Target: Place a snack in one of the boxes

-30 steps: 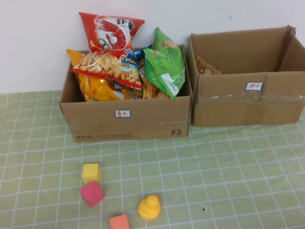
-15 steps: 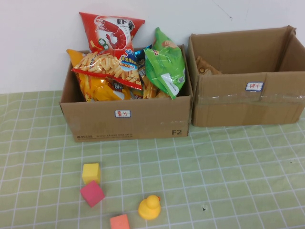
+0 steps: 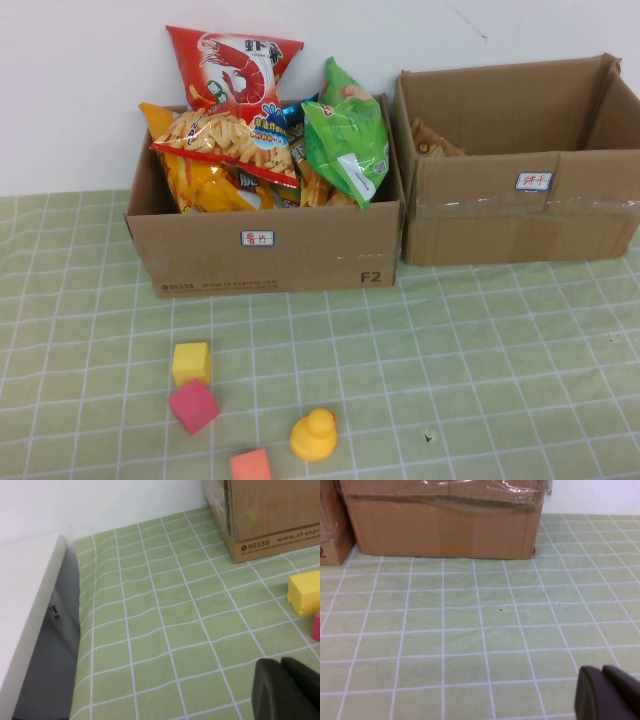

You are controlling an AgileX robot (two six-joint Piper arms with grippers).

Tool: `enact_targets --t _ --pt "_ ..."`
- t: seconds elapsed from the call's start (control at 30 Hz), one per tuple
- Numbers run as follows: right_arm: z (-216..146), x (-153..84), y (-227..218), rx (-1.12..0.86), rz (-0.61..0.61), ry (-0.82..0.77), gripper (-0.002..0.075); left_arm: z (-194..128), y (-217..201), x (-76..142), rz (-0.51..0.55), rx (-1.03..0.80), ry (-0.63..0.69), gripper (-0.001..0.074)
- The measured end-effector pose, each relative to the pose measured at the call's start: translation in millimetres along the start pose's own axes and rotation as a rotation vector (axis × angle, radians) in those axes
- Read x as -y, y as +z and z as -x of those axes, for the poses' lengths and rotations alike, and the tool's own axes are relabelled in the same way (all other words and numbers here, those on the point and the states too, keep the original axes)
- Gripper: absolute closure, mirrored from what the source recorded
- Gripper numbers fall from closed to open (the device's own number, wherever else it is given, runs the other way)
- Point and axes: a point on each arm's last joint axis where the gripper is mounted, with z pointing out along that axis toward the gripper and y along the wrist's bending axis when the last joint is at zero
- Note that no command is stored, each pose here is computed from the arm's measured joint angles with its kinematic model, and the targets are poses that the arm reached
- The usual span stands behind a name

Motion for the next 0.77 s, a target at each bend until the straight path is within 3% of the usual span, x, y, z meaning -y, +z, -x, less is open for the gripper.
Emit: enact_targets --t 0.77 --pt "0.2 -0.1 0.0 0.002 0.002 -0.003 0.0728 -0.2 0.0 -1.6 0.029 -0.003 -0.008 0.0737"
